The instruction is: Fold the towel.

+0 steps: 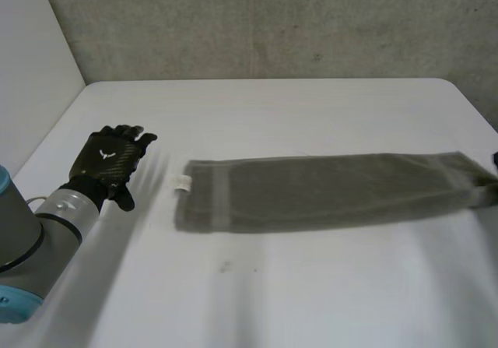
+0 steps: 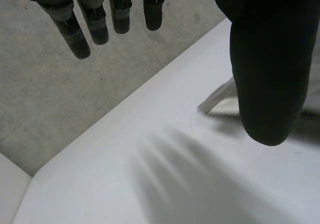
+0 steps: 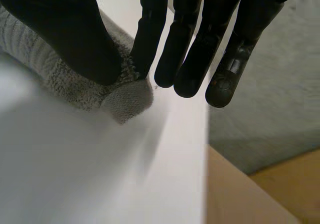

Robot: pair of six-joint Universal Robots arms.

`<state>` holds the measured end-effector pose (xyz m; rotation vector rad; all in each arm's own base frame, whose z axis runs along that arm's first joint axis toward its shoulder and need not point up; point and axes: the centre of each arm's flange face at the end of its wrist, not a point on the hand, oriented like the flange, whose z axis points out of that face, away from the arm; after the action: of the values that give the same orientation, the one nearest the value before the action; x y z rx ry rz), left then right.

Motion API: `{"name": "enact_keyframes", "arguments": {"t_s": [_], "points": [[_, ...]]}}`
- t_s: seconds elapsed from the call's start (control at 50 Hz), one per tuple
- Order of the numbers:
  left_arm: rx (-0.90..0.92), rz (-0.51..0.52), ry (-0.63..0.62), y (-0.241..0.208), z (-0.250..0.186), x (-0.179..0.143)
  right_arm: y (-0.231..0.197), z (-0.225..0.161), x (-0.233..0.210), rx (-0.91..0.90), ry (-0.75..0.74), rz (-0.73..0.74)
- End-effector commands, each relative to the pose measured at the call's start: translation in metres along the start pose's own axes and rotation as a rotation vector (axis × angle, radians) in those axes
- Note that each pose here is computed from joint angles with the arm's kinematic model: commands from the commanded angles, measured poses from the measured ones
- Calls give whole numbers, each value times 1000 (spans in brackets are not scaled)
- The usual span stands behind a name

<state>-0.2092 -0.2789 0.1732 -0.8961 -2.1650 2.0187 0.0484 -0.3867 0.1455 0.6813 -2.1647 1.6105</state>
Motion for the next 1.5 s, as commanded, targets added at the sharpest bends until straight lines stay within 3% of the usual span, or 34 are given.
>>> {"name": "enact_keyframes", "arguments": {"t_s": [0.02,0.12,0.2,0.28,0.3,0.34,0.36,0.4,0.46,0.56,0.7,0.82,0.92,1.02,1.18,1.5], "points": [[4,1,-4,-1,-1,-1,-24,2,17,44,34,-80],[5,2,-13,-2,-1,-2,-128,-26,-31,342,-53,-41],[7,1,-15,-3,-1,-3,-162,-46,-73,449,-162,-17],[17,-10,-26,-9,-4,-6,-198,-92,-168,609,-389,-30],[17,-10,-26,-9,-4,-6,-198,-92,-168,609,-390,-30],[34,-45,-37,-15,-5,-9,-206,-132,-235,707,-545,-61],[34,-46,-37,-15,-5,-9,-206,-132,-235,708,-545,-61],[55,-83,-57,-22,-5,-14,-193,-155,-288,726,-666,-86],[60,-103,-65,-25,-5,-14,-171,-162,-329,689,-746,-114],[69,-103,-49,-27,-6,-9,-149,-173,-359,651,-825,-146],[105,-97,-13,-38,-3,2,-167,-176,-342,654,-785,-81],[155,-109,90,-54,6,37,-186,-158,-278,565,-616,76],[148,-175,125,-57,13,69,-158,-141,-230,382,-545,155],[57,-164,120,-38,17,94,-116,-121,-205,221,-501,166],[-121,-64,146,6,17,113,-74,-111,-192,102,-481,176],[-105,-23,213,-2,-8,134,-74,-106,-192,161,-486,203]]}}
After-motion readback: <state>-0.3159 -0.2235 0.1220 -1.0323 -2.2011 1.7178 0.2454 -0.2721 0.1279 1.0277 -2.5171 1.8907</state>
